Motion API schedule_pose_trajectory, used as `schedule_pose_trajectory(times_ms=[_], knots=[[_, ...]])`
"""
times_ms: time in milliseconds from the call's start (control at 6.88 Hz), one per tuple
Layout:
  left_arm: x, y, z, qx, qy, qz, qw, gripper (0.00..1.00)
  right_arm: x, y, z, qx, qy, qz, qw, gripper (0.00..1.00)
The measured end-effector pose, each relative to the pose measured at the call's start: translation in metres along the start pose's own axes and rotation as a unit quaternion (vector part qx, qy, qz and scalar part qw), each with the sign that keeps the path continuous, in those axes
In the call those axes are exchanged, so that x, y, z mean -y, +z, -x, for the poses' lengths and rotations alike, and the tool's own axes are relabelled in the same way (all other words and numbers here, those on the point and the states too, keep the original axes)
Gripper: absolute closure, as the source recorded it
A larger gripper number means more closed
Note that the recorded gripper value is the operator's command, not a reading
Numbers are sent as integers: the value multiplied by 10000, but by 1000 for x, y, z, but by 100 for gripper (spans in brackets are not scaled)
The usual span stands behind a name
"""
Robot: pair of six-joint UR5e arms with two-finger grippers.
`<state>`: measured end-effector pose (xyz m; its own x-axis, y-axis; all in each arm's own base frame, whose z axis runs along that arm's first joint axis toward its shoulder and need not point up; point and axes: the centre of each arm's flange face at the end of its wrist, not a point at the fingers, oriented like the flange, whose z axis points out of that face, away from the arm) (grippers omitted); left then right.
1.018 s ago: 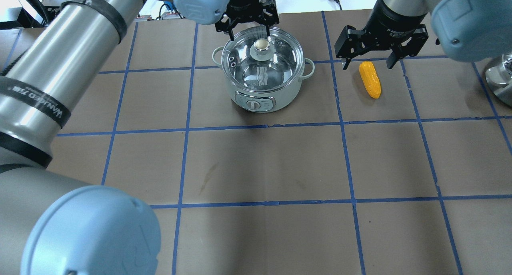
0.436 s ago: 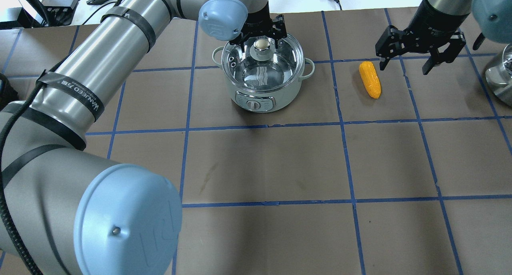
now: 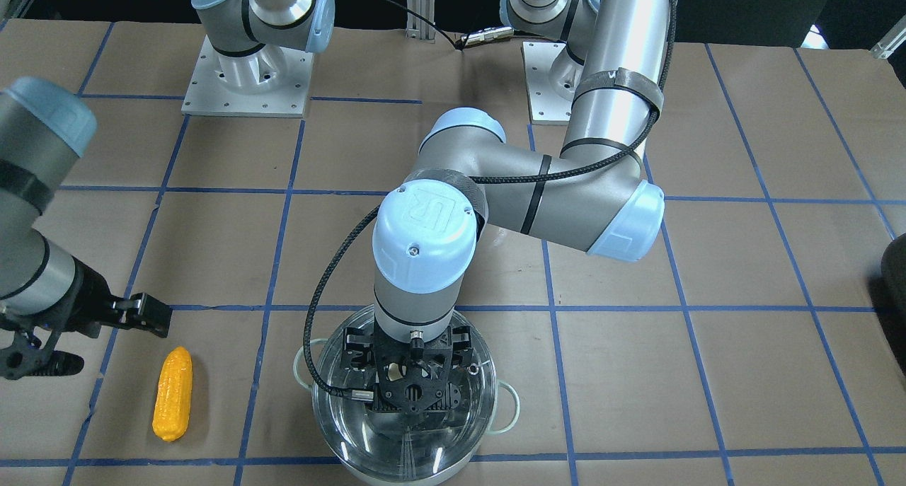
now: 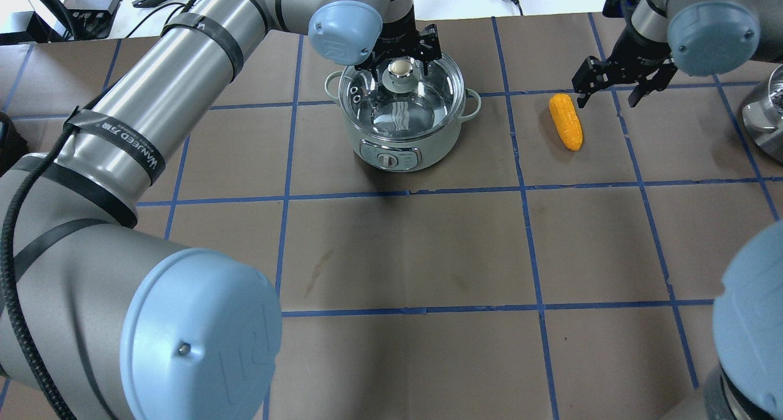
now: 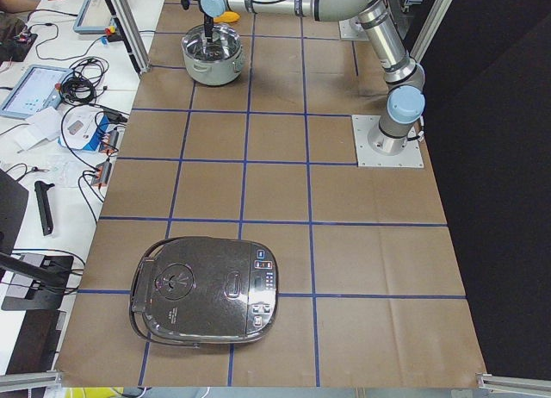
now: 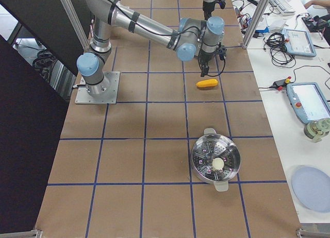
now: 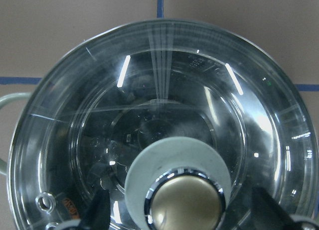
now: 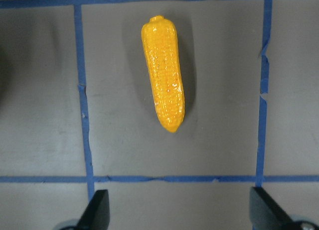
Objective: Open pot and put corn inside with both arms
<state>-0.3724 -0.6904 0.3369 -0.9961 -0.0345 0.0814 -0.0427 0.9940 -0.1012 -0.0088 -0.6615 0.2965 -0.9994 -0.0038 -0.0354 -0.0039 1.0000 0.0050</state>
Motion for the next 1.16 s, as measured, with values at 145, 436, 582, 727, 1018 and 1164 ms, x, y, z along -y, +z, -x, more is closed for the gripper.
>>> schedule_pose_trajectory(times_ms=[145, 436, 582, 727, 1018, 1164], knots=[[0, -1, 0, 5, 5, -9, 10000, 77, 21, 31, -5, -11, -38, -148, 9999, 8], [0, -4, 0, 10, 32, -38, 10000, 78, 43, 90, -9, 78, -76, -248, 9996, 27], [0, -20, 2, -19, 34, -139, 9999, 78, 44, 105, -7, 225, -84, -228, 9995, 61], [-1, -49, 6, -68, 27, -297, 9995, 78, 44, 111, -6, 303, -84, -207, 9993, 80], [7, -106, 60, -24, -31, -410, 9992, 78, 43, 108, -5, 336, -49, -221, 9992, 91], [17, -132, 136, 82, -105, -300, 9995, 78, 43, 94, -1, 316, -14, -316, 9990, 90]])
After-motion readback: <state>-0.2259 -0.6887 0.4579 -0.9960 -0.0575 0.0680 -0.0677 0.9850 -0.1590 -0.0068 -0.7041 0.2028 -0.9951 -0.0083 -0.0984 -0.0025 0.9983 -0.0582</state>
